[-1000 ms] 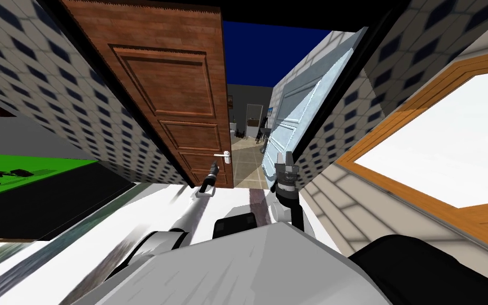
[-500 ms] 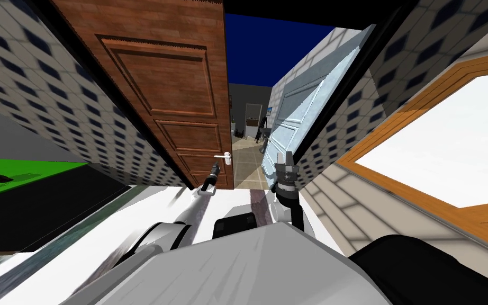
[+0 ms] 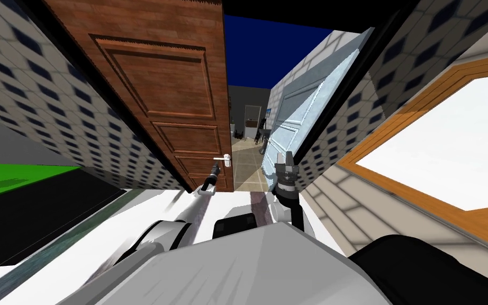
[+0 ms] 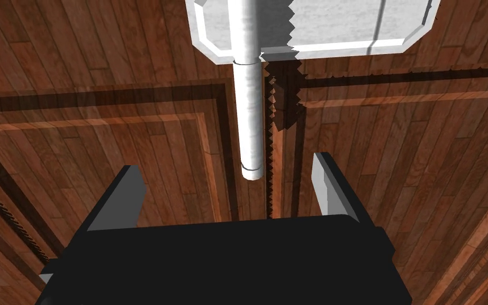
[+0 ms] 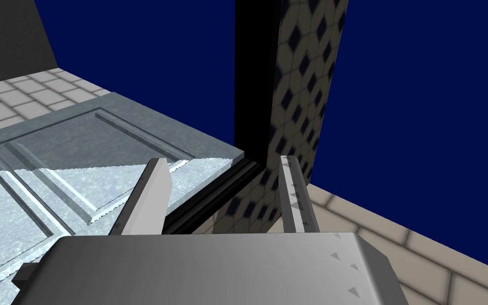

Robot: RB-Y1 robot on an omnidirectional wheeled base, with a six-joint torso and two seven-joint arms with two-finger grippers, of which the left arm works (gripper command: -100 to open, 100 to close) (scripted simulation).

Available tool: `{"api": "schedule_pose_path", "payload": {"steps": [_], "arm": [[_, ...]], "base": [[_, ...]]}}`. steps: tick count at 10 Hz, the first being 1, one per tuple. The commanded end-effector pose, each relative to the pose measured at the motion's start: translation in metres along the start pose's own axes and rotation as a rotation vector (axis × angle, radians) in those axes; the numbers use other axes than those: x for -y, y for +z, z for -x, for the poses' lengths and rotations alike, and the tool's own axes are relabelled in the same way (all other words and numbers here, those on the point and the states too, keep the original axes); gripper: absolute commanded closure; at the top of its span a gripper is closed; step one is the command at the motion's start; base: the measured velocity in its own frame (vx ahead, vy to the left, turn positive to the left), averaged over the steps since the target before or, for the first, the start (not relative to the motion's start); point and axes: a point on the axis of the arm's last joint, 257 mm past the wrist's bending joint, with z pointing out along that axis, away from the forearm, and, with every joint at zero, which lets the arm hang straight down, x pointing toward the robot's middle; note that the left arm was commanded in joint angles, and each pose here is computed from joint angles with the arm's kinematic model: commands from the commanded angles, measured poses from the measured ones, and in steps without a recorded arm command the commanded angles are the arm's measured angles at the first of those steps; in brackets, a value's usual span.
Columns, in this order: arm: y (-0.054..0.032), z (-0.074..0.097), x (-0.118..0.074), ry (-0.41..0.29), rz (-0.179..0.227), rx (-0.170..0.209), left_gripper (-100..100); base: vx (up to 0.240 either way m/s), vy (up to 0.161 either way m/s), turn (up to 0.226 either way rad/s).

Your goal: Push the door open

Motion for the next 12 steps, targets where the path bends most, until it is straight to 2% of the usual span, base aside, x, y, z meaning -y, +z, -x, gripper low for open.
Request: {"api": "schedule_pose_path", "payload": {"steps": [1, 8, 9, 12], "arm": [[0.0001, 0.0018, -0.0001, 0.0, 0.0, 0.003, -100], [-0.0011, 0.0077, -0.0016, -0.002, 0.001, 0.016, -100], [-0.0011, 0.0077, -0.0016, -0.002, 0.001, 0.016, 100], [-0.0011, 0.0077, -0.0016, -0.002, 0.001, 0.016, 100]], "base": [[0.181, -0.022, -0.017], [0.178, -0.022, -0.021], [-0.02, 0.002, 0.008], [-0.023, 0.004, -0.005]]}}
